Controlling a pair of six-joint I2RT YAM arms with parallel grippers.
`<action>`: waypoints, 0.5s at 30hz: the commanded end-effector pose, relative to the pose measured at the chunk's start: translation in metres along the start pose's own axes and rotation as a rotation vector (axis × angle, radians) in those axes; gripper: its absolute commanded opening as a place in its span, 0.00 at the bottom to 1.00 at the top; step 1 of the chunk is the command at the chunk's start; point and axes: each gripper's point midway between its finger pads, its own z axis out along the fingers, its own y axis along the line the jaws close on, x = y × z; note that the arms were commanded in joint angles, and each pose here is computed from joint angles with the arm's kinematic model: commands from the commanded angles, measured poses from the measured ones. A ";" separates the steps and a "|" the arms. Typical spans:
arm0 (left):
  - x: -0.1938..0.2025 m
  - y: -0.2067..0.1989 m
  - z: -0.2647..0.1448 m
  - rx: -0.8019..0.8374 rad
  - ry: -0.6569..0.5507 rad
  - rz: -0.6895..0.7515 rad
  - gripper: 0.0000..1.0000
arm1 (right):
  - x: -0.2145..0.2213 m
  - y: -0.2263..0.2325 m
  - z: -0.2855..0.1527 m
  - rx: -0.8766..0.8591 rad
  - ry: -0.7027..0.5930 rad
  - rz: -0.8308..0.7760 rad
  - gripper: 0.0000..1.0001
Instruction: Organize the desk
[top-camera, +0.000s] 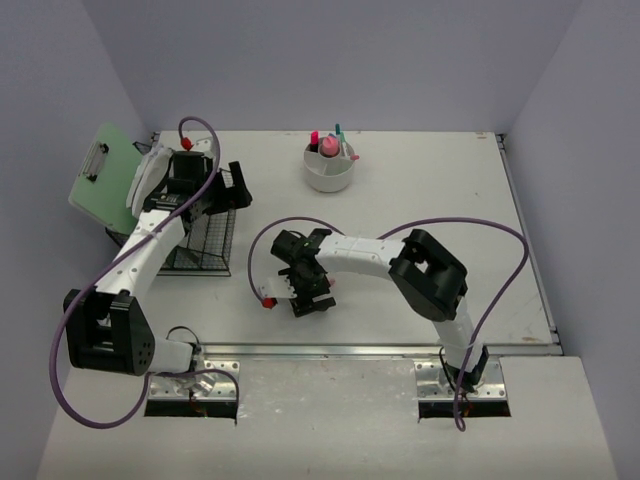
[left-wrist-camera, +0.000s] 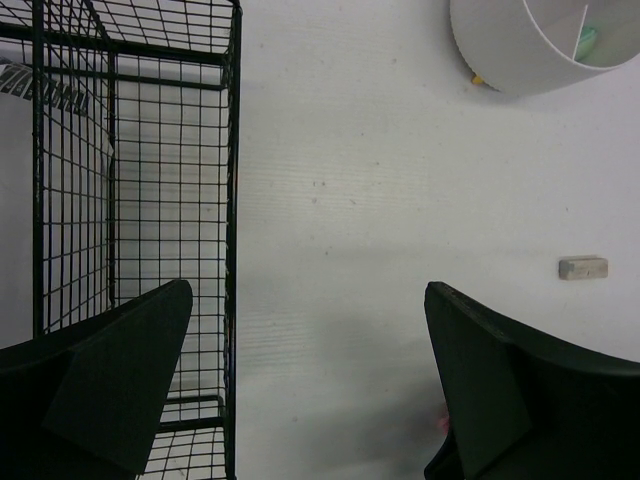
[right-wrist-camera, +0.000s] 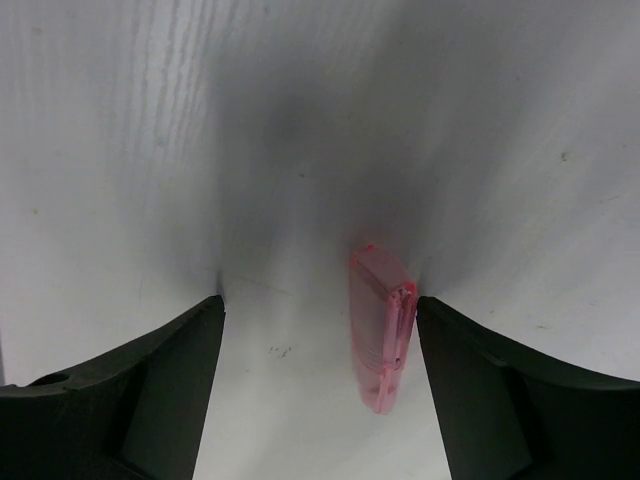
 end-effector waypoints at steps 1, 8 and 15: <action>-0.018 -0.004 -0.002 0.027 -0.049 -0.016 1.00 | -0.013 -0.015 0.003 0.053 -0.010 -0.014 0.74; -0.018 -0.002 0.000 0.024 -0.045 -0.022 1.00 | -0.011 -0.010 0.011 0.036 0.001 -0.030 0.18; -0.019 0.000 0.001 0.017 -0.047 -0.023 1.00 | -0.014 -0.022 -0.021 0.094 -0.051 0.003 0.00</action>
